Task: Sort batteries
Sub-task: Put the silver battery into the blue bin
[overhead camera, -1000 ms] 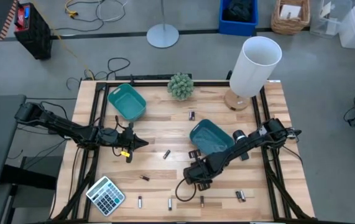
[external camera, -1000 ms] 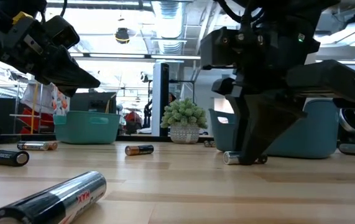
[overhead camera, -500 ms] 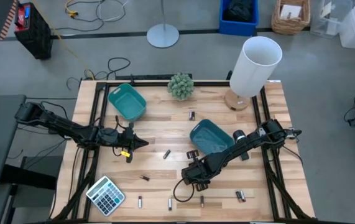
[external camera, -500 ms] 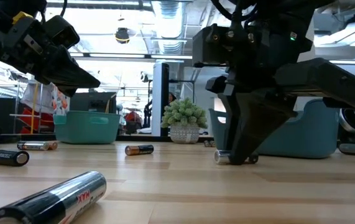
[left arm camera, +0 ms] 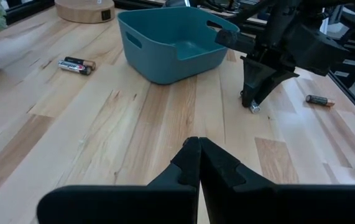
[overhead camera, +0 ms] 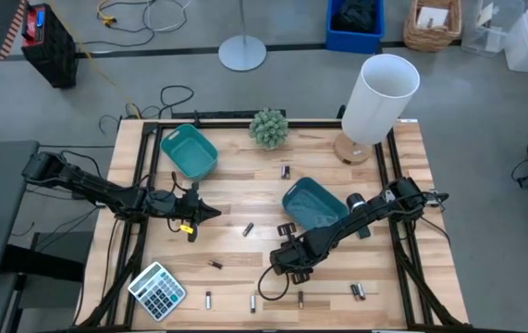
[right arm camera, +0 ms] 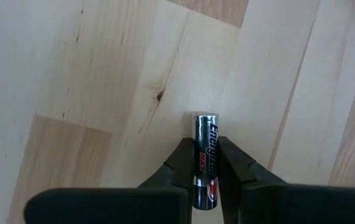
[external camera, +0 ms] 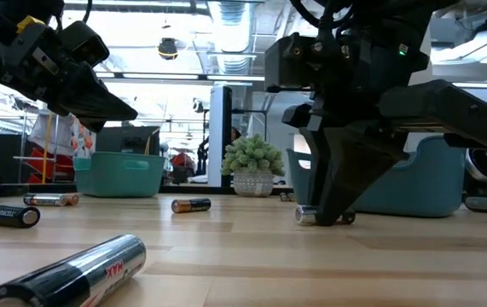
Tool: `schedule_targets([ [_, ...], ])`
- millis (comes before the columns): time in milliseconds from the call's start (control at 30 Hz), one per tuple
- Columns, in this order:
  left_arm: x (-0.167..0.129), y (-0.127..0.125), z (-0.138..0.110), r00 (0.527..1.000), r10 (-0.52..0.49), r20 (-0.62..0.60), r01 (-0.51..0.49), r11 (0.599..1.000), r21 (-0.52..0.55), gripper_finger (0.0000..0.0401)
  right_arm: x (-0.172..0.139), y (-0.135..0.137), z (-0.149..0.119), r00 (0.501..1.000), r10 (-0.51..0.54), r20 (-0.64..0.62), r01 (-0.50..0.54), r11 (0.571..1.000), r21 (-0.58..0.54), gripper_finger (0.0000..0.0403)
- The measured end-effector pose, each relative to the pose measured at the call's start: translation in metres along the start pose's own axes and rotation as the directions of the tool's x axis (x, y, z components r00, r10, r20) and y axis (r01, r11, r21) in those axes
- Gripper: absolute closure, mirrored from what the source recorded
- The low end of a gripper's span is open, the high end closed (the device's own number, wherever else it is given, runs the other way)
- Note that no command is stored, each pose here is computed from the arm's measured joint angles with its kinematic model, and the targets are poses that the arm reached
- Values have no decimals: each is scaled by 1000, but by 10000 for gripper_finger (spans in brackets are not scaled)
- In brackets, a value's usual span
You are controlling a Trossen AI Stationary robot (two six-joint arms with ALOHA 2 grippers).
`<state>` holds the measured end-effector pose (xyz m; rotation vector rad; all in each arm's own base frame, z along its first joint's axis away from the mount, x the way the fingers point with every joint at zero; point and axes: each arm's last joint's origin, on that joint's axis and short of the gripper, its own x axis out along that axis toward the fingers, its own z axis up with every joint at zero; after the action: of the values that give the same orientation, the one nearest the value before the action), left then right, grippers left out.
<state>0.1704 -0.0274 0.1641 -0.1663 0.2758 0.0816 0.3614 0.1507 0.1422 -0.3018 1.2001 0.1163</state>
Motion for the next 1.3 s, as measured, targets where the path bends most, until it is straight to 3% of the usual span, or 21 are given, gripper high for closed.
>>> schedule_targets([
  [233, 0, 0, 0, 1000, 1, 0, -1, 1000, 0, 401, -9, -2, 2, 1000, 5, 21, -5, 1000, 1, 349],
  [467, 0, 0, 0, 1000, 0, 2, 0, 1000, 0, 401, -46, -10, 8, 992, -22, 121, 24, 1000, -9, 349],
  [667, 0, 0, 2, 1000, -4, 22, 4, 1000, -6, 401, -89, -25, 6, 976, -97, 197, 98, 995, 5, 349],
  [933, 1, 6, 10, 996, 27, 88, -25, 999, -21, 401, -141, -56, -20, 959, -251, 135, 239, 966, 94, 349],
  [1300, 8, 21, 36, 989, 111, 99, -112, 994, 3, 401, -123, -102, -61, 960, -281, 7, 276, 946, 169, 349],
])
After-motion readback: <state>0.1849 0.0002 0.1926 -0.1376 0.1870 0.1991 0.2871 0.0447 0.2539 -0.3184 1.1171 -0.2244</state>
